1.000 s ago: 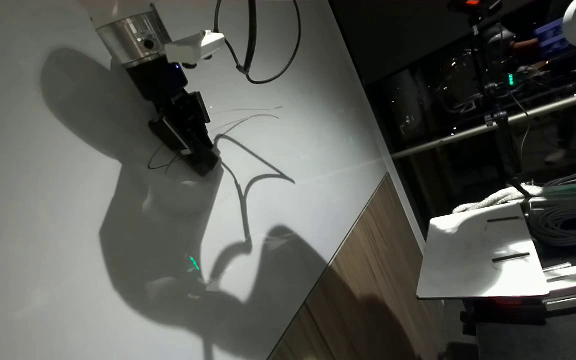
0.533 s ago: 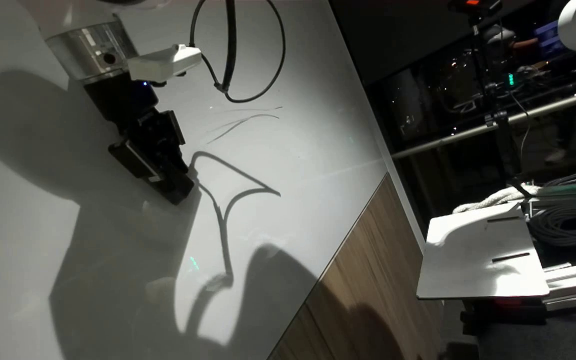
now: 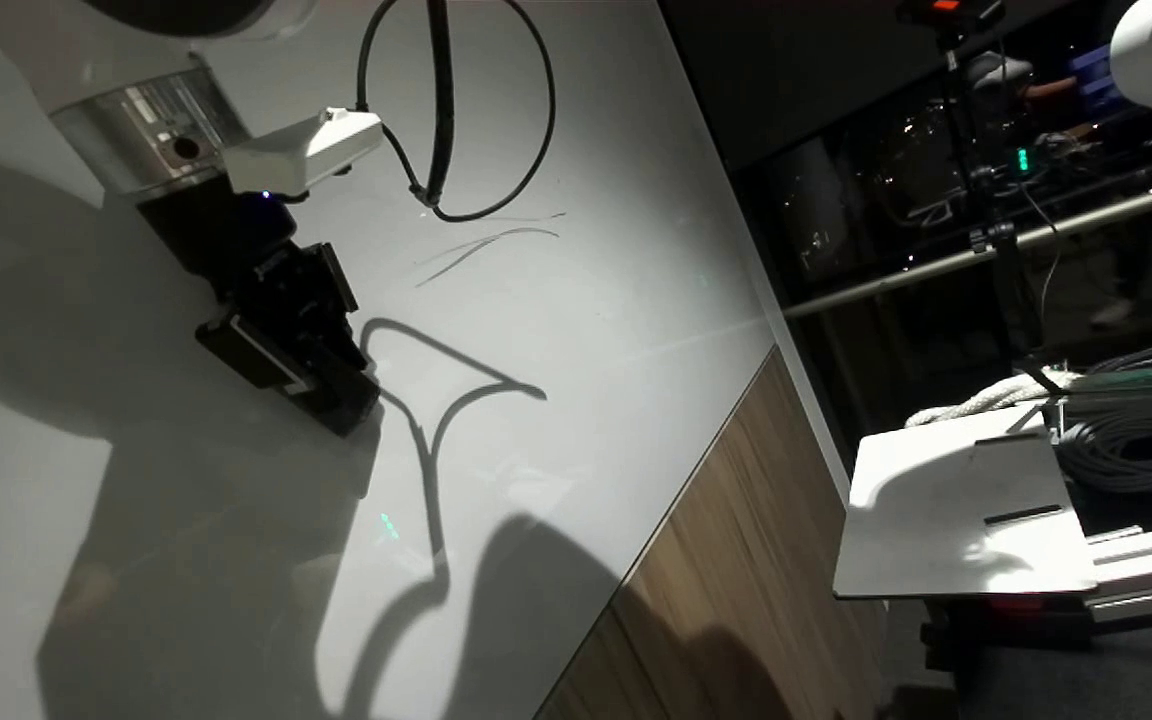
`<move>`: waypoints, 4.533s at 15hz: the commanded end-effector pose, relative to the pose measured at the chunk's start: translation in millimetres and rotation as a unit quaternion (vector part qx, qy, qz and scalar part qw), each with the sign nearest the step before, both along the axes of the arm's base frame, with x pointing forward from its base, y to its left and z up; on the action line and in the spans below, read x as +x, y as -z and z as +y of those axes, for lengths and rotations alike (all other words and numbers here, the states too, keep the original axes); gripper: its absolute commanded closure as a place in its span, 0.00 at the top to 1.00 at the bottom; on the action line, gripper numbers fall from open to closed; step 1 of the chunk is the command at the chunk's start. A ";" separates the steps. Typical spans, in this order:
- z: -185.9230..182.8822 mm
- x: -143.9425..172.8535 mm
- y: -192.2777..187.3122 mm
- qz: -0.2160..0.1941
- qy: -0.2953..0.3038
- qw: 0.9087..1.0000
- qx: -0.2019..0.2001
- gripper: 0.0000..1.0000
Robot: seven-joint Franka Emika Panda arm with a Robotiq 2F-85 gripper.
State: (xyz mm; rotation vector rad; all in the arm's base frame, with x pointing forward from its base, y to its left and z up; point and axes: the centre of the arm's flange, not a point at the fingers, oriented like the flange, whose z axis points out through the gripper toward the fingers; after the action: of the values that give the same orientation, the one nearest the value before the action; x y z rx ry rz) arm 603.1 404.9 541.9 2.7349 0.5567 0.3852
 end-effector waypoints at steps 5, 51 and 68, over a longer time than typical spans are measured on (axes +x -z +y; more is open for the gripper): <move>-87.5 16.7 -33.0 -0.024 0.048 0.998 -0.029 0.36; -128.0 46.7 -81.0 -0.074 0.097 0.993 -0.007 0.37; -244.0 -3.9 -62.1 -0.043 0.171 0.982 -0.060 0.39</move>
State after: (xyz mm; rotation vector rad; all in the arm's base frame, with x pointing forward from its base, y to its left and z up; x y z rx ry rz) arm 603.3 233.9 612.7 2.6313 0.1549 0.3566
